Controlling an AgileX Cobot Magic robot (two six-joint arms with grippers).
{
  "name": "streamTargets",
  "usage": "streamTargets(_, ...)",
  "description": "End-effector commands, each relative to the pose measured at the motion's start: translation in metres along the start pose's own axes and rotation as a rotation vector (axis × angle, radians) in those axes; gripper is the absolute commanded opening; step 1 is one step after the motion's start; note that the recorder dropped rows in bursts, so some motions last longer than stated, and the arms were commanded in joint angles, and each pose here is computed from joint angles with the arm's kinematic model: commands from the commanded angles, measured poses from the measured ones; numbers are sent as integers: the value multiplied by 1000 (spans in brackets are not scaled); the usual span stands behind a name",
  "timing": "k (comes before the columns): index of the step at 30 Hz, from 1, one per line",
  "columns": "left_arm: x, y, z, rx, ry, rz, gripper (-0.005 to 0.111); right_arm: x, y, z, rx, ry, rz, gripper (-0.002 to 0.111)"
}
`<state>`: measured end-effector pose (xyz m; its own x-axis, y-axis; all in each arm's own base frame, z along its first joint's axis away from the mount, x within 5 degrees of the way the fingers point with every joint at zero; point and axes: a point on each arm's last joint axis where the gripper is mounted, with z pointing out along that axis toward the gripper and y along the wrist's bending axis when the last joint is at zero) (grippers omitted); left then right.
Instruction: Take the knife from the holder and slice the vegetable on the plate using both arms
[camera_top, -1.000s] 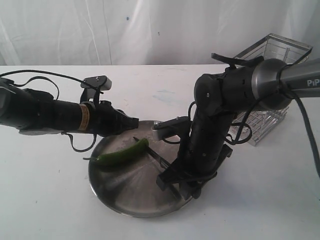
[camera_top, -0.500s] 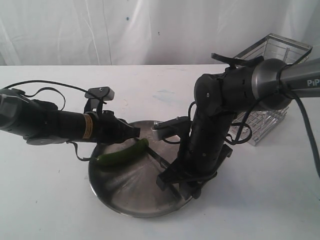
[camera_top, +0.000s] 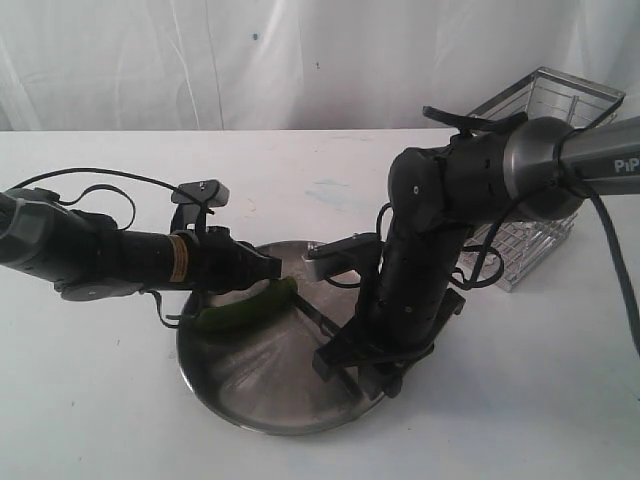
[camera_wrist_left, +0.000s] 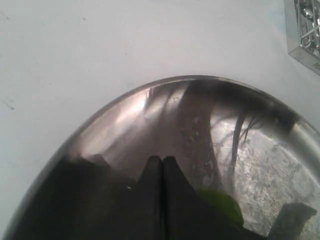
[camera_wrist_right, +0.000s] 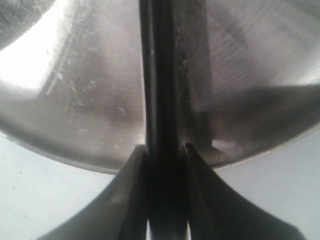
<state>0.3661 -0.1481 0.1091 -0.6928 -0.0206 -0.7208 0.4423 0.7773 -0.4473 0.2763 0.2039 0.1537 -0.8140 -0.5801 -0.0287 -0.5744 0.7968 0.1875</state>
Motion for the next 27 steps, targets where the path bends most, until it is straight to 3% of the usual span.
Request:
streamTargets(1,15,8,6,-36,68,9,0,0,-2,-3,8,-10,6,0)
streamTargets(4,20,13,6,-84,120,50,0,1,-2,-3,7,-8,6,0)
streamTargets(13,20,7,7,-18,117,41,0,20,1,-5,-29,202,2,0)
streamTargets(17,17,4,6,20,87,24,0,21,0,-5,-11,213,-6,0)
streamTargets(27,-25,-22,-23,71,-56,108,0,17,-1,-5,1,177,17,0)
